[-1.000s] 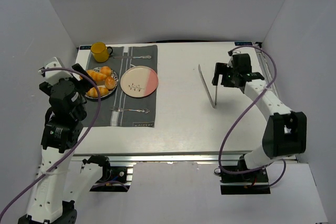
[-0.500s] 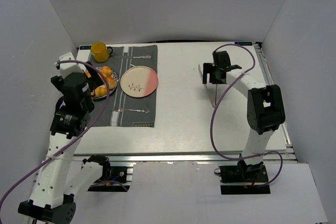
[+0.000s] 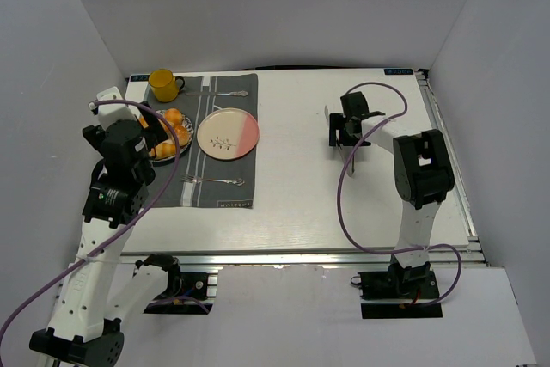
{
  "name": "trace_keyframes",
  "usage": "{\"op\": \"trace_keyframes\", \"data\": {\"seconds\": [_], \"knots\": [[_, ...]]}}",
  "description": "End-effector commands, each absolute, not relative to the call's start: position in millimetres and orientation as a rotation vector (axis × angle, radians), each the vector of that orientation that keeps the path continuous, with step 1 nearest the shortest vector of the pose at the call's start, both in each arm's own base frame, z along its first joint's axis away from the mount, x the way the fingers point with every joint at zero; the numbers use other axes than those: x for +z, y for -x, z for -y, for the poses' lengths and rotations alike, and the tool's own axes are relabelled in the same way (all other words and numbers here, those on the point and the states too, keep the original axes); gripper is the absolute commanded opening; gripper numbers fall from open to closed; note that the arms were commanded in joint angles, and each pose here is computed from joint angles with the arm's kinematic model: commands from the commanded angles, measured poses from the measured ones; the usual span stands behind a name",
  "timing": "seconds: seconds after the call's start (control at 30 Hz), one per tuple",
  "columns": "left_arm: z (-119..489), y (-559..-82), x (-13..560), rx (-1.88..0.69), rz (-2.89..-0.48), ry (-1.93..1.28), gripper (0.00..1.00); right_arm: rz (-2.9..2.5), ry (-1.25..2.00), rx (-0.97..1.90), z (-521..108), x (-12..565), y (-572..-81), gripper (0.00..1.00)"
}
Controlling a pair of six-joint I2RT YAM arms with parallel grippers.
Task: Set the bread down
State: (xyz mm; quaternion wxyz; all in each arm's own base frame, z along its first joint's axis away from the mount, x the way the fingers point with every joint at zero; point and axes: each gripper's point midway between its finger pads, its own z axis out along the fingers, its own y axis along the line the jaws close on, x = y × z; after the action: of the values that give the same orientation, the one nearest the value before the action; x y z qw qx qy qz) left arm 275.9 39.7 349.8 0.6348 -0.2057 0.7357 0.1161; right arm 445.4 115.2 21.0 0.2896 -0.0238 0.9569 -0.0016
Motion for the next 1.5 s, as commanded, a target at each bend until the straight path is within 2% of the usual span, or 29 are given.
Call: {"op": "trace_keyframes", "data": {"seconds": [0.0, 0.07, 0.2, 0.27, 0.4, 0.57, 0.7, 0.8, 1.03, 1.2, 1.3, 1.47], "knots": [[-43, -273, 350, 0.284, -1.668, 0.476, 0.98, -2.501, 0.040, 0.007, -119, 30, -456, 0.82], [-42, -273, 349, 0.285, -1.671, 0.473, 0.98, -2.510, 0.046, -0.003, -119, 26, -455, 0.80], [-42, -273, 347, 0.287, -1.673, 0.471, 0.98, -2.524, 0.049, -0.028, -118, 20, -452, 0.59], [-43, -273, 348, 0.294, -1.671, 0.473, 0.98, -2.529, 0.053, -0.040, -117, 21, -449, 0.55], [-44, -272, 348, 0.300, -1.668, 0.473, 0.98, -2.488, 0.071, -0.054, -123, 52, -448, 0.55], [-43, -272, 349, 0.298, -1.665, 0.472, 0.98, -2.310, 0.136, -0.004, -152, 153, -450, 0.54], [-43, -272, 348, 0.295, -1.664, 0.472, 0.98, -2.177, 0.222, 0.074, -196, 225, -435, 0.50], [-43, -271, 348, 0.292, -1.661, 0.475, 0.98, -2.126, 0.305, 0.165, -238, 252, -426, 0.50], [-54, -259, 362, 0.324, -1.621, 0.537, 0.98, -2.026, 0.550, 0.351, -369, 273, -421, 0.51], [-74, -243, 393, 0.384, -1.520, 0.665, 0.98, -1.927, 0.657, 0.543, -455, 273, -412, 0.51], [-76, -241, 410, 0.376, -1.487, 0.684, 0.98, -1.864, 0.727, 0.697, -499, 270, -389, 0.52], [-74, -242, 416, 0.365, -1.484, 0.676, 0.98, -1.857, 0.739, 0.800, -537, 249, -379, 0.51]]}}
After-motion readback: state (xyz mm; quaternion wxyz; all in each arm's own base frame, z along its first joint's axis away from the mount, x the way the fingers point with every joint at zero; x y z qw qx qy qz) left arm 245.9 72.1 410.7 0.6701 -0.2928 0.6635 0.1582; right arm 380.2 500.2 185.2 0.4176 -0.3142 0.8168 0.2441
